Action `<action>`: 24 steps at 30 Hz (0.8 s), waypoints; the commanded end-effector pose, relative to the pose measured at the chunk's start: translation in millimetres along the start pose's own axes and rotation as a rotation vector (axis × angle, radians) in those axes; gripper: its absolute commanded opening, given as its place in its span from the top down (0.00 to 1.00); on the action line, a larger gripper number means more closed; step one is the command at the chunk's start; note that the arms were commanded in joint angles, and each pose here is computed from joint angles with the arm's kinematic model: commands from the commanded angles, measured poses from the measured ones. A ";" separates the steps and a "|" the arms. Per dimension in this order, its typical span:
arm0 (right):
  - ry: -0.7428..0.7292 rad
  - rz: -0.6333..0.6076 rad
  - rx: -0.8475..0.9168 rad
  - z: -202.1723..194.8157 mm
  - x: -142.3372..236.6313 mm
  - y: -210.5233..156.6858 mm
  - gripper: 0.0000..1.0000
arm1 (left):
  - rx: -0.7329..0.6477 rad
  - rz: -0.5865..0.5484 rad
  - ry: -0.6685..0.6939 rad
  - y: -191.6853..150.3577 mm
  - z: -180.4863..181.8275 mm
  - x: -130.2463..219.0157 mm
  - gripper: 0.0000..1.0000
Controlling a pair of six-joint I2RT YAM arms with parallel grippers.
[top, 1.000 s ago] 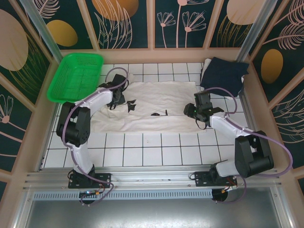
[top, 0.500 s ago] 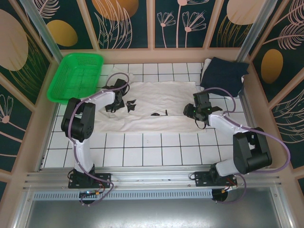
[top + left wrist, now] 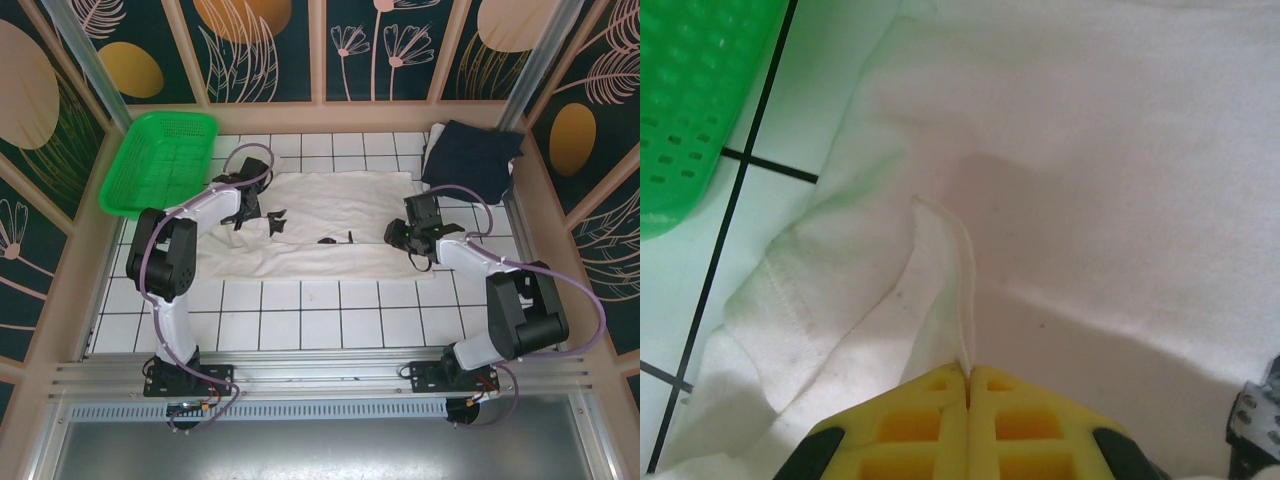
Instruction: Fold and stack the t-shirts
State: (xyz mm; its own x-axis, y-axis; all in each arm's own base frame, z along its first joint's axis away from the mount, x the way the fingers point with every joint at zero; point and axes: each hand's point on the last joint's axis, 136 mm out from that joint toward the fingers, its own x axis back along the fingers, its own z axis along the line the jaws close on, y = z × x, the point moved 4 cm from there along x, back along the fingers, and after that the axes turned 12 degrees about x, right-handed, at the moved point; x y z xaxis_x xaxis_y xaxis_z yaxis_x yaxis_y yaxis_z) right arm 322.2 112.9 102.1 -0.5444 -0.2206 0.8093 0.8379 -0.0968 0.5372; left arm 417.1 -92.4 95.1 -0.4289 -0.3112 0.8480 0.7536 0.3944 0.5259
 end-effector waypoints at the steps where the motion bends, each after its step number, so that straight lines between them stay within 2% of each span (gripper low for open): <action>1: 0.029 -0.035 -0.005 9.1 0.5 11.1 0.62 | -0.035 -0.056 -0.005 9.4 -15.6 11.2 1.00; 5: 0.031 -0.025 -0.009 8.3 -2.5 7.0 0.62 | -0.078 -0.139 -0.020 13.5 -33.2 31.5 1.00; 8: 0.035 -0.013 -0.010 8.5 -5.8 2.9 0.62 | -0.105 -0.131 0.010 8.3 -36.0 23.4 1.00; 10: 0.039 -0.008 -0.008 9.3 -6.8 1.2 0.62 | -0.111 -0.123 0.083 3.3 -31.3 11.3 0.90; 12: 0.038 -0.004 -0.006 9.5 -7.1 -0.6 0.62 | -0.117 -0.118 0.142 -1.3 -27.2 1.1 0.71; 13: 0.038 -0.003 -0.006 9.3 -7.1 -0.7 0.62 | -0.115 -0.113 0.158 -2.7 -26.0 -2.6 0.76; 14: 0.036 -0.004 -0.005 9.1 -7.0 -0.7 0.62 | -0.113 -0.108 0.150 -3.9 -27.3 -3.4 0.75; 15: 0.038 -0.004 -0.004 9.7 -6.6 -0.6 0.62 | -0.099 -0.103 0.138 -3.1 -27.3 -2.9 0.65; 16: 0.043 -0.007 -0.001 10.6 -6.4 0.0 0.62 | -0.079 -0.106 0.124 -0.8 -27.4 0.4 0.49; 17: 0.049 -0.009 0.003 12.2 -5.9 0.9 0.62 | -0.058 -0.110 0.122 2.3 -24.7 3.2 0.42; 21: 0.071 -0.029 0.019 19.2 -3.2 4.4 0.62 | -0.009 -0.146 0.119 19.6 -14.4 27.0 0.38; 24: 0.074 -0.031 0.020 19.8 -3.5 5.7 0.62 | -0.019 -0.161 0.043 22.3 -20.4 47.3 0.41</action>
State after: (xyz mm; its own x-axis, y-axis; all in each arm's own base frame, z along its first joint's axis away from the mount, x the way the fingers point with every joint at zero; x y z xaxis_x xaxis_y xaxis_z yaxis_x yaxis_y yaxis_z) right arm 324.3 126.6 101.4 -0.5472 -0.2640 0.7943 0.8334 -0.0839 0.5463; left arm 427.8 -112.8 106.8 -0.4593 -0.4336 0.7753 0.7308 0.3118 0.6072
